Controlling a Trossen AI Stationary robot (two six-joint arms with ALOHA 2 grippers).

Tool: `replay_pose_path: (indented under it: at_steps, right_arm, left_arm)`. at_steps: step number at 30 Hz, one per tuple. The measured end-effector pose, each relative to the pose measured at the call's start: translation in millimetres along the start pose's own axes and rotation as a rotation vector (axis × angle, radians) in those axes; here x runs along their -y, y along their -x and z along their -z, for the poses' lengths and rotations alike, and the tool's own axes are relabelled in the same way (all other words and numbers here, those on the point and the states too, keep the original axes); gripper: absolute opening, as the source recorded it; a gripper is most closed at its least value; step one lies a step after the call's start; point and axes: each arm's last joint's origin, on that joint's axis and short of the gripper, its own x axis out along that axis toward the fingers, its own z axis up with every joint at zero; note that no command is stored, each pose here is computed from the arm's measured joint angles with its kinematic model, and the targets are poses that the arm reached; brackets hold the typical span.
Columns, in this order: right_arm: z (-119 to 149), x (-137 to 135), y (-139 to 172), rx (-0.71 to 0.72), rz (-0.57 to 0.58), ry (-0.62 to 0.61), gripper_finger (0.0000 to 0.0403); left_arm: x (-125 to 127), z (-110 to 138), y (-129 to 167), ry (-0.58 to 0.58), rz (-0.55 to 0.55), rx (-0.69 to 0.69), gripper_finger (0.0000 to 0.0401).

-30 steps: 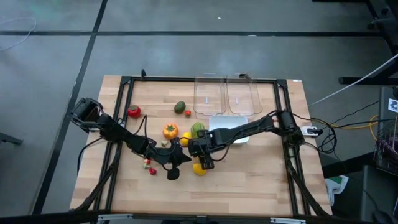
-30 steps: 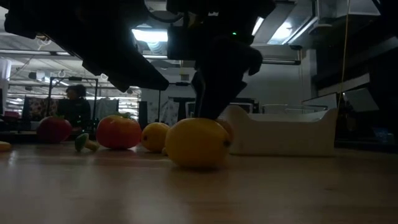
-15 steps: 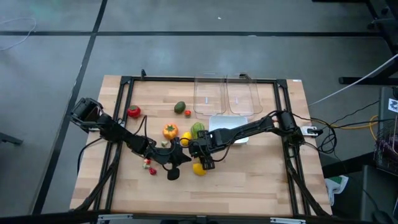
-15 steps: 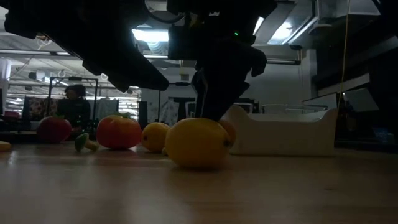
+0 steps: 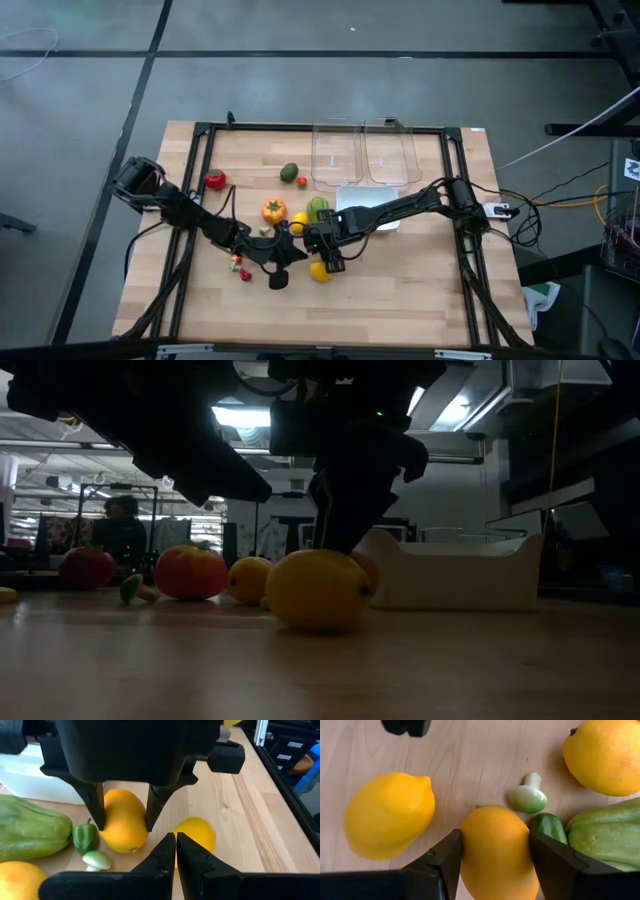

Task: Sort produce into baskets
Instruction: Put the middle lemon into the white bin

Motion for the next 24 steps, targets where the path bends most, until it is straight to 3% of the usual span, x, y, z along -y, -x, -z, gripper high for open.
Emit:
replay_pose_path:
  at_steps: [15,24]
  right_arm:
    - [-23.8,0.8,24.6,0.071,-0.001,-0.001,0.0204]
    - [-37.0,2.2,57.0,0.072,0.009,0.010,0.0204]
  left_arm:
    - [-6.7,-24.0,37.1,-0.047,0.001,0.007,0.0013]
    - [-12.7,-33.8,59.9,-0.081,0.000,0.004,0.0013]
